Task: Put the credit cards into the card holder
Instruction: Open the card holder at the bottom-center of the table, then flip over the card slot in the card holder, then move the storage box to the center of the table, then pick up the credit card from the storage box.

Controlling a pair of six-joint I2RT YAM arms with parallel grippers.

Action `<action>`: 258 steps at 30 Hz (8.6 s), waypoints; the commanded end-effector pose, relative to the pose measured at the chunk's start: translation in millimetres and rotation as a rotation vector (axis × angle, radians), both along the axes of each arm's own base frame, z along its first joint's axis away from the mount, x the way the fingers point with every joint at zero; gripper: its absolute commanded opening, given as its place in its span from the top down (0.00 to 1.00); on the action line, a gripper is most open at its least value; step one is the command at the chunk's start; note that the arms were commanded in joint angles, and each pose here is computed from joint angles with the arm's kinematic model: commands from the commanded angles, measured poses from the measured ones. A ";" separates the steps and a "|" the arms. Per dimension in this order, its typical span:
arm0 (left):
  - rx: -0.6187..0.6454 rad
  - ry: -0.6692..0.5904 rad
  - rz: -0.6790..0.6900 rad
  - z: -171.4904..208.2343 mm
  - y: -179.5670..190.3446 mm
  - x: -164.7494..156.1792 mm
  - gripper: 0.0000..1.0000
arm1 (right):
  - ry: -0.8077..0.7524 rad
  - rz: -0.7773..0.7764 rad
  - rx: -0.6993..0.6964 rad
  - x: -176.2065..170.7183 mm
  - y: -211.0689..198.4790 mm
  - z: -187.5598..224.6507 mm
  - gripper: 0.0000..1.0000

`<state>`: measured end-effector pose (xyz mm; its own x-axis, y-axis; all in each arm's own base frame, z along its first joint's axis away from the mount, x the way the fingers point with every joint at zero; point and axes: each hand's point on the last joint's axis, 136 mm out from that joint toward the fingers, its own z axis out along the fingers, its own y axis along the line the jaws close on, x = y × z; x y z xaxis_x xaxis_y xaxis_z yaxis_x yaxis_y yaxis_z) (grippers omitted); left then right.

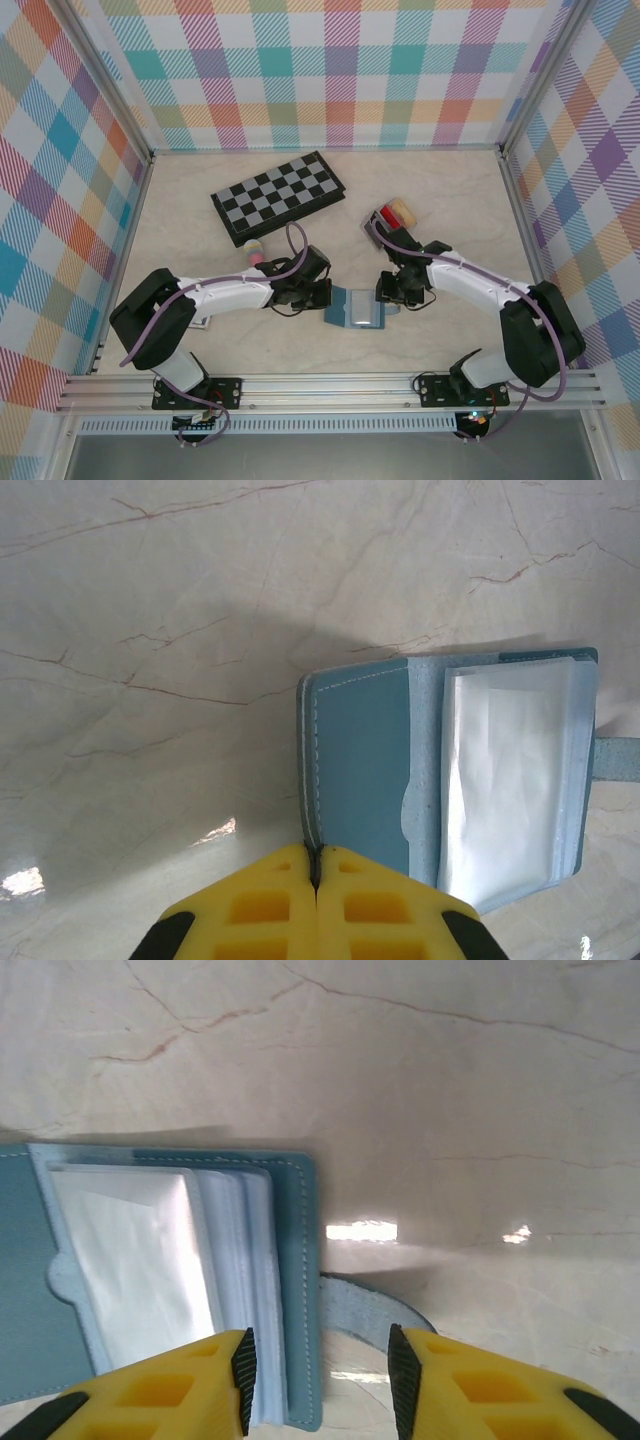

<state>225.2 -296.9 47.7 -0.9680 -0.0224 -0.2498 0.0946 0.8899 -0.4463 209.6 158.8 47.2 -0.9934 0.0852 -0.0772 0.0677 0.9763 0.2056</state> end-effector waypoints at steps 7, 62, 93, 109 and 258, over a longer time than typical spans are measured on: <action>0.027 0.006 0.024 -1.8 14.2 -3.2 1.00 | 0.100 -0.078 -0.171 -22.8 -32.7 -23.9 0.62; -0.017 0.014 0.046 -5.4 8.2 -2.2 1.00 | 0.103 0.067 0.173 -5.9 59.9 -24.5 0.61; -0.031 -0.010 0.094 -5.0 13.3 0.8 1.00 | 0.099 0.078 0.541 9.2 134.1 3.7 0.59; -0.005 -0.060 0.188 2.1 45.3 -5.2 0.75 | 0.138 0.006 0.551 10.1 136.3 -20.9 0.49; -0.194 0.168 0.308 -12.0 -25.6 134.2 0.80 | -0.056 0.163 -0.302 157.6 6.7 25.0 0.44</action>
